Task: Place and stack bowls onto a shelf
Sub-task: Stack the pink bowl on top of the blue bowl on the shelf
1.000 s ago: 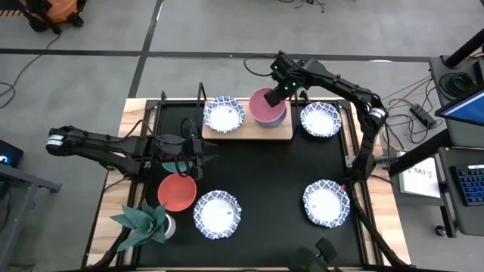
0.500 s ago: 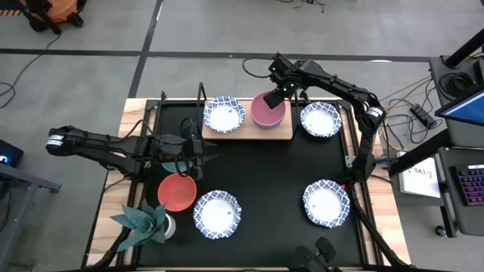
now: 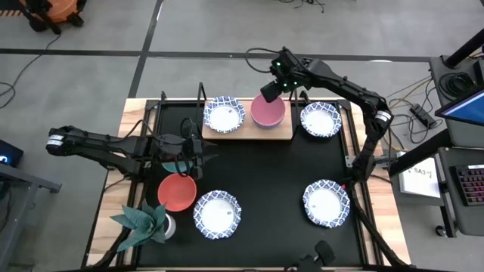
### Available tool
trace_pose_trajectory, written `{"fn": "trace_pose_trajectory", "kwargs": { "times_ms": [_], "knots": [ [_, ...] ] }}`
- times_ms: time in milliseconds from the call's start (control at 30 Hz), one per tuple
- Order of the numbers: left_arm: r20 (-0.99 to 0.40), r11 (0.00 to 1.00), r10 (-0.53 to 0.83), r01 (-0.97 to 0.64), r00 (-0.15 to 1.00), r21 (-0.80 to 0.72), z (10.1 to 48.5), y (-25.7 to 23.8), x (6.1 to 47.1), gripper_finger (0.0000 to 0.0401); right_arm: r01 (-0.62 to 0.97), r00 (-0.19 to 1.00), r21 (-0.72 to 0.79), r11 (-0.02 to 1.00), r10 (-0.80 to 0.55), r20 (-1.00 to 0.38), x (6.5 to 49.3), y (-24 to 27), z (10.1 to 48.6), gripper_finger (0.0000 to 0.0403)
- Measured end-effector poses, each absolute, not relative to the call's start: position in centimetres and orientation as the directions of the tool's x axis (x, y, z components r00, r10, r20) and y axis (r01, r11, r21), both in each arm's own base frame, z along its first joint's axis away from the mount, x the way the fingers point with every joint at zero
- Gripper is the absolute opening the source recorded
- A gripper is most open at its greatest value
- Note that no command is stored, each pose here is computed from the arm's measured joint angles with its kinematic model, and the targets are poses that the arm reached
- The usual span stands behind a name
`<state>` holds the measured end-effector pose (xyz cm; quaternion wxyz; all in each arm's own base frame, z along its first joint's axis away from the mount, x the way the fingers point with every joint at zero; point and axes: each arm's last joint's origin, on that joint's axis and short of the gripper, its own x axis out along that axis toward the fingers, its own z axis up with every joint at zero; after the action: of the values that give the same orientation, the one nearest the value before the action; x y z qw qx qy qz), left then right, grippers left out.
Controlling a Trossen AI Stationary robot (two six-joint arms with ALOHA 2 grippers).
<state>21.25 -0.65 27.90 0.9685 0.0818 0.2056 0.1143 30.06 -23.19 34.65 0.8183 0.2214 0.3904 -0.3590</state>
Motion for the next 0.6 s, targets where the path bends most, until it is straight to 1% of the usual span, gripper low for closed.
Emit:
{"fn": "trace_pose_trajectory", "kwargs": {
  "times_ms": [167,333,433,600],
  "knots": [
    [-0.379,0.959,0.260,-0.192,0.888,0.208,27.9,-0.6,21.2,0.0146,0.755,0.422,0.033,0.655,-0.447,-0.789,30.9,-22.3,34.6,0.0080],
    [-0.379,0.959,0.260,-0.192,0.888,0.207,27.9,-0.6,21.2,0.0146,0.788,0.358,-0.073,0.611,-0.551,-0.754,31.5,-22.4,33.5,0.0038],
    [-0.379,0.959,0.260,-0.192,0.888,0.208,27.9,-0.6,21.2,0.0146,0.789,0.372,-0.075,0.610,-0.570,-0.733,31.8,-22.7,32.7,0.0015],
    [-0.379,0.959,0.260,-0.193,0.888,0.208,27.9,-0.6,21.2,0.0146,0.791,0.403,-0.060,0.609,-0.593,-0.697,32.3,-23.1,31.1,0.0009]
  ]
}}
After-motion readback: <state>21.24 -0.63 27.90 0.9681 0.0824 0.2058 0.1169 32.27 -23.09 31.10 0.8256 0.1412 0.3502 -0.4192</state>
